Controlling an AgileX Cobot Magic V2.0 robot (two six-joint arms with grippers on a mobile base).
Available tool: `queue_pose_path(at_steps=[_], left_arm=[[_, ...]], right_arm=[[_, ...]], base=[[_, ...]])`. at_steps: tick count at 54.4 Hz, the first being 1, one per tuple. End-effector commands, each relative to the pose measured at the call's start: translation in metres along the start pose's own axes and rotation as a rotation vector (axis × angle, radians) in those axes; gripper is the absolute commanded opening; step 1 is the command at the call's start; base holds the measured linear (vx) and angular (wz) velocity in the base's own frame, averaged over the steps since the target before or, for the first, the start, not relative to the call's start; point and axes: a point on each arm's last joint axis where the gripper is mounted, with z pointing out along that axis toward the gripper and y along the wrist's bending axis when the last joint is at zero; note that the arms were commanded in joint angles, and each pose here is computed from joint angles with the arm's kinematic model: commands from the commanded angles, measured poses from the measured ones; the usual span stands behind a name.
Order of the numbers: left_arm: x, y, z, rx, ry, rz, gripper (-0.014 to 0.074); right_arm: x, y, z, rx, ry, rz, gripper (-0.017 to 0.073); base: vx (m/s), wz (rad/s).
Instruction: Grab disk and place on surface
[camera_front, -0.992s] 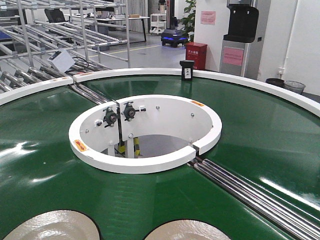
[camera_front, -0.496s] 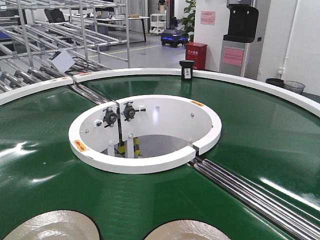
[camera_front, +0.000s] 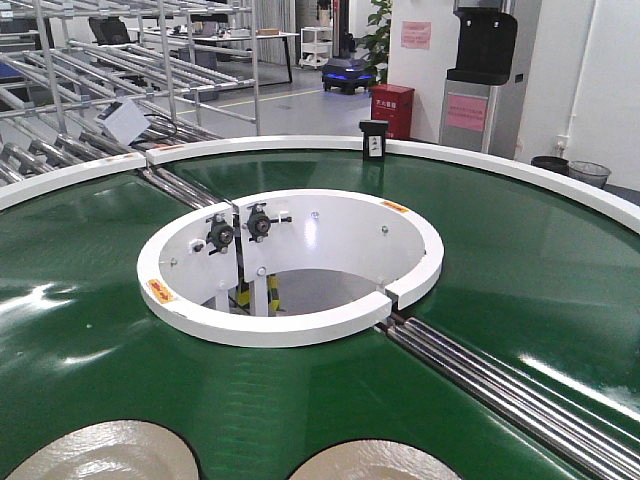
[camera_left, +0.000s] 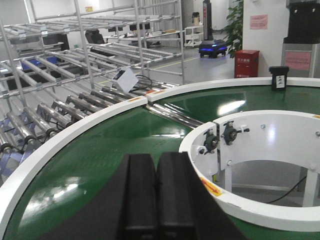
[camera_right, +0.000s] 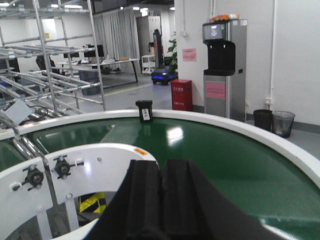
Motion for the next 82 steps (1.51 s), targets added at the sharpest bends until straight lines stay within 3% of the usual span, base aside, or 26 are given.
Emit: queue_pose_path(at_steps=[1,8,18,22,27,31,35,40,46,47,53,56,61,65,71,77,82], left_arm=[[-0.022,-0.002,-0.005,0.008,-0.146,-0.015,0.0098],[-0.021,-0.005,-0.005,0.025,-0.133,-0.016,0.0244],[-0.019,-0.01,-0.004,0.06,-0.111,-0.017,0.0496],[-0.019,-0.014,-0.003,0.078,-0.117,-0.017,0.0563],[-0.02,-0.019,-0.002,0.107,-0.126,-0.025,0.0596],[-0.017,-0.027,-0.002,0.156,-0.094,-0.067,0.0591],[-0.008,-0.037,0.0,0.224,0.009,-0.128,0.0573],[0.013,-0.06,0.01,0.35,0.195,-0.144,0.0542],[0.039,-0.097,0.022,0.58,0.404,-0.164,0.0509],[0.044,-0.104,0.025,0.622,0.437,-0.15,0.0504],[0.067,-0.134,0.044,0.826,0.554,-0.265,0.0498],[0.076,-0.14,0.058,0.85,0.571,-0.319,0.0498],[0.091,-0.127,0.08,0.776,0.606,-0.377,0.0498],[0.106,-0.106,0.094,0.714,0.662,-0.352,0.0498],[0.131,-0.06,0.108,0.606,0.783,-0.338,0.0498],[0.15,-0.01,0.121,0.426,0.829,-0.419,0.0498],[0.163,0.022,0.128,0.308,0.825,-0.457,0.0498]], right_arm=[[-0.019,0.0,-0.004,0.008,-0.111,-0.003,0.0066],[-0.019,0.0,-0.004,0.007,-0.104,-0.003,0.0209],[-0.017,0.0,-0.003,0.006,-0.084,-0.003,0.0539],[-0.016,0.0,-0.002,0.007,-0.085,-0.003,0.0647],[-0.017,0.0,-0.002,0.007,-0.087,-0.003,0.0719],[-0.016,0.0,-0.002,0.004,-0.085,0.009,0.0728],[-0.014,0.004,-0.002,-0.025,-0.058,0.071,0.0723],[-0.003,0.017,0.004,-0.099,0.037,0.132,0.0702],[0.024,0.048,0.021,-0.256,0.287,0.158,0.0657],[0.03,0.055,0.025,-0.291,0.344,0.161,0.0651],[0.062,0.094,0.044,-0.486,0.613,0.185,0.0603],[0.075,0.107,0.053,-0.566,0.707,0.204,0.0591],[0.091,0.116,0.069,-0.644,0.813,0.273,0.0587],[0.102,0.107,0.081,-0.653,0.87,0.333,0.0587],[0.113,0.069,0.1,-0.589,0.919,0.436,0.0587],[0.115,0.027,0.108,-0.509,0.921,0.524,0.0587],[0.114,0.005,0.108,-0.46,0.902,0.547,0.0587]], base=[[0.0,0.0],[0.0,0.0],[0.0,0.0],[0.0,0.0],[0.0,0.0],[0.0,0.0],[0.0,0.0],[0.0,0.0],[0.0,0.0],[0.0,0.0],[0.0,0.0],[0.0,0.0],[0.0,0.0],[0.0,0.0],[0.0,0.0],[0.0,0.0],[0.0,0.0]])
